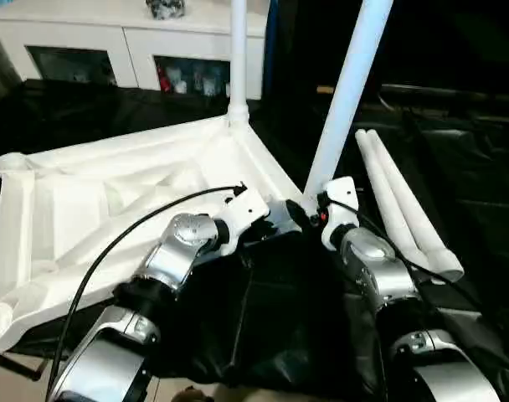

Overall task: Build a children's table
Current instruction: Rotate leg to tighten

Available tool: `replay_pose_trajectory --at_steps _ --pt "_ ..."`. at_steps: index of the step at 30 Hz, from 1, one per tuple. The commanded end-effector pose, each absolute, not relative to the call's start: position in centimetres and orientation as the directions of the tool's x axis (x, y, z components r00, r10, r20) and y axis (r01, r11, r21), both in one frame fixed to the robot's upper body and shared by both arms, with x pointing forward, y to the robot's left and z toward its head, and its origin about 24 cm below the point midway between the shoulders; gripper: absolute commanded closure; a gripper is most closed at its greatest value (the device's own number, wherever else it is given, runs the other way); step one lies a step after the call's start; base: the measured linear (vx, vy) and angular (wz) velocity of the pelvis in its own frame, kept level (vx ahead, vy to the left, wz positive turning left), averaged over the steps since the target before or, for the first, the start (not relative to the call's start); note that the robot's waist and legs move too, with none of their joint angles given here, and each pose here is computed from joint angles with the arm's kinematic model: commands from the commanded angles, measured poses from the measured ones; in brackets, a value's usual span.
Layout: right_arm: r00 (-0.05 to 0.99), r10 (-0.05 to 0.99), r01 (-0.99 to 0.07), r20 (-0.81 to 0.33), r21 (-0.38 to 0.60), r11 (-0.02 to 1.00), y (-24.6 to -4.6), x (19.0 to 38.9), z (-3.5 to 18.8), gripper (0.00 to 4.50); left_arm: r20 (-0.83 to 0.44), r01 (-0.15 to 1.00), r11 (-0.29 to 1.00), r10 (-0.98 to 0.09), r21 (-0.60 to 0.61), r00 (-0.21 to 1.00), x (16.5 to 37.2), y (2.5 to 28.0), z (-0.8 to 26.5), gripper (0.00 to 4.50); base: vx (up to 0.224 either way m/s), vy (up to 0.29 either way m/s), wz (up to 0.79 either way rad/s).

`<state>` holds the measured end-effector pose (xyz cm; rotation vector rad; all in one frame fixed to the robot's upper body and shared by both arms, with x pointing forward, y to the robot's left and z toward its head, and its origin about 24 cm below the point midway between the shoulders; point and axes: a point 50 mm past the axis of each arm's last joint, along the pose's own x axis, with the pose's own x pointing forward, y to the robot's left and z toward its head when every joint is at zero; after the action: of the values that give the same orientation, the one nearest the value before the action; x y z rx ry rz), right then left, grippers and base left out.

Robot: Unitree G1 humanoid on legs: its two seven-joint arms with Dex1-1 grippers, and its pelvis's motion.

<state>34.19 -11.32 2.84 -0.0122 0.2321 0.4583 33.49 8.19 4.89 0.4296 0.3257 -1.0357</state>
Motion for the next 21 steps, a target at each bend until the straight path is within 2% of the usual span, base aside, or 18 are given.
replay_pose_trajectory --at_steps 1,7,10,14,16,17,21 --pt "0.776 0.568 -0.578 -0.275 0.051 0.815 -8.6 33.1 1.7 0.61 -0.356 0.904 0.365 -0.833 0.221 0.423 33.2 5.8 6.7 4.5 0.0 0.0 0.0" --pt "0.701 0.662 -0.687 -0.267 -0.001 0.727 -10.1 32.5 1.7 0.61 -0.378 0.934 0.292 -0.856 0.208 0.352 32.6 7.2 6.4 4.5 0.0 0.0 0.0" --pt "0.552 0.799 -0.823 -0.239 0.0 0.569 -11.4 31.2 2.5 0.61 -0.395 0.957 0.223 -0.875 0.184 0.28 32.1 8.6 6.3 4.5 0.0 0.0 0.0" --pt "0.473 0.851 -0.872 -0.229 0.017 0.489 -12.0 30.6 2.9 0.61 -0.397 0.966 0.192 -0.884 0.172 0.247 32.0 9.2 6.5 4.5 0.0 0.0 0.0" --pt "0.377 0.896 -0.918 -0.233 0.031 0.394 -12.6 29.8 3.2 0.61 -0.403 0.975 0.16 -0.891 0.156 0.211 31.8 9.8 6.6 4.5 0.0 0.0 0.0" --pt "0.377 0.896 -0.918 -0.233 0.031 0.394 -12.6 29.8 3.2 0.61 -0.403 0.975 0.16 -0.891 0.156 0.211 31.8 9.8 6.6 4.5 0.0 0.0 0.0" --pt "0.216 0.94 -0.97 -0.265 0.054 0.239 -13.1 28.1 3.3 0.61 -0.425 0.984 0.116 -0.89 0.138 0.165 31.6 11.1 6.7 4.5 0.0 0.0 0.0"
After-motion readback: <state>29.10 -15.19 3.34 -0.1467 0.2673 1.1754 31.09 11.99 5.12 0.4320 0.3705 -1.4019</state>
